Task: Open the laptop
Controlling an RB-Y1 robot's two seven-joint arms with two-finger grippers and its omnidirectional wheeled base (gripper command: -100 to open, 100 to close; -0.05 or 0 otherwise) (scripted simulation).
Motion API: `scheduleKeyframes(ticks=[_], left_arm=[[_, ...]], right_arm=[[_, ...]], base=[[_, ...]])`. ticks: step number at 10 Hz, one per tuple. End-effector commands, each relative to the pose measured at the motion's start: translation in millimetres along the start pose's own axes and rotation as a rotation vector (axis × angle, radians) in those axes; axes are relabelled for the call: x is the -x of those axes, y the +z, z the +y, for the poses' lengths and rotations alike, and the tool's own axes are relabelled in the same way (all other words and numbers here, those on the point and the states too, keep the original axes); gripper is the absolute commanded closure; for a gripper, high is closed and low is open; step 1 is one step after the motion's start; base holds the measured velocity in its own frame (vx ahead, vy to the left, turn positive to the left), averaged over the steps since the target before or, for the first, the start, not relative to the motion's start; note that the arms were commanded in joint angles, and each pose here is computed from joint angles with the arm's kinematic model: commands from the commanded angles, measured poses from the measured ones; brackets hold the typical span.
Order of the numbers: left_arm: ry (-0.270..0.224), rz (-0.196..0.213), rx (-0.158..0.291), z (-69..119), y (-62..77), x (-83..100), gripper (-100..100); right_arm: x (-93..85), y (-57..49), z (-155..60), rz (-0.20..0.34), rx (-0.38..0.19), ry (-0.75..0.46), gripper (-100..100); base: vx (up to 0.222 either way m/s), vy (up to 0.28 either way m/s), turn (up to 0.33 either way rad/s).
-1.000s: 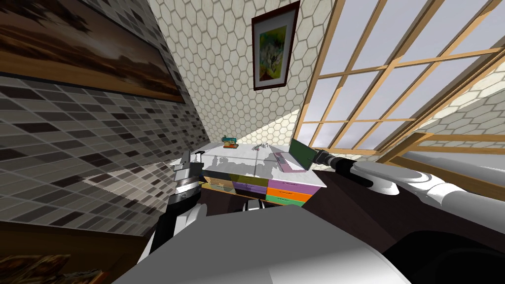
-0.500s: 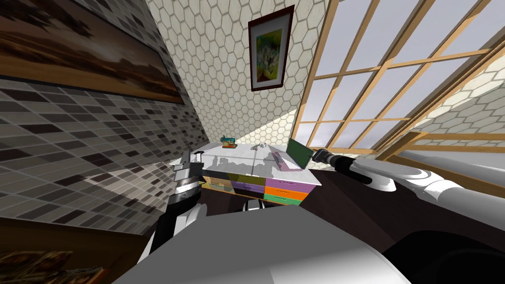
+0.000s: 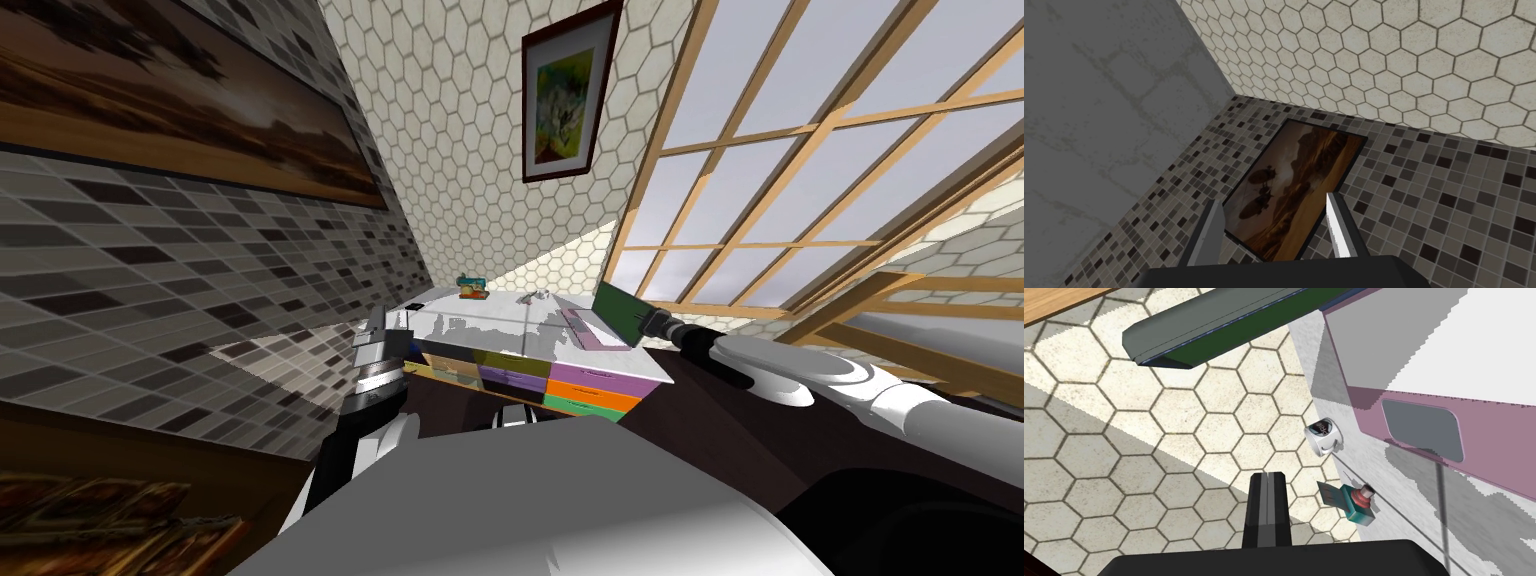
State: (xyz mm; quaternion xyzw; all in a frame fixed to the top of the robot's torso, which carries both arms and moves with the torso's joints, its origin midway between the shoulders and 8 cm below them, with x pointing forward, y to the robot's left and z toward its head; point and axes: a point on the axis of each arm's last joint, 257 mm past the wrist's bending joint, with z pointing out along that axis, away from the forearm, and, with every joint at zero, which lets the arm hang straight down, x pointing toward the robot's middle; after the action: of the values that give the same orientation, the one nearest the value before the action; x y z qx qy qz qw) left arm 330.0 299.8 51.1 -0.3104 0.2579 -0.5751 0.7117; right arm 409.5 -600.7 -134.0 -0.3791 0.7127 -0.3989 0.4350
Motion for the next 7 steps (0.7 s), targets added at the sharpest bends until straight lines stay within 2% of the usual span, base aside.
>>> scheduleKeyframes(ticks=[1,3,4,5,7], left_arm=[[0.000,0.000,0.000,0.0,0.0,0.0,0],[0.000,0.000,0.000,0.0,0.0,0.0,0],[0.000,0.000,0.000,0.0,0.0,0.0,0],[0.000,0.000,0.000,0.0,0.0,0.0,0],[0.000,0.000,0.000,0.0,0.0,0.1,0]], right_arm=[[-11.9,-5.1,4,0.037,-0.032,-0.092,100],[-18.8,-10.3,7,0.061,-0.054,-0.159,100],[-17.0,-9.1,7,0.052,-0.044,-0.136,100],[-10.4,-6.3,4,0.035,-0.034,-0.094,-100],[-2.9,-3.4,2,0.015,-0.020,-0.047,-100]], base=[[0.015,0.092,0.057],[0.013,0.091,0.058],[0.005,0.043,0.007],[-0.015,-0.068,0.000],[-0.044,-0.126,0.012]])
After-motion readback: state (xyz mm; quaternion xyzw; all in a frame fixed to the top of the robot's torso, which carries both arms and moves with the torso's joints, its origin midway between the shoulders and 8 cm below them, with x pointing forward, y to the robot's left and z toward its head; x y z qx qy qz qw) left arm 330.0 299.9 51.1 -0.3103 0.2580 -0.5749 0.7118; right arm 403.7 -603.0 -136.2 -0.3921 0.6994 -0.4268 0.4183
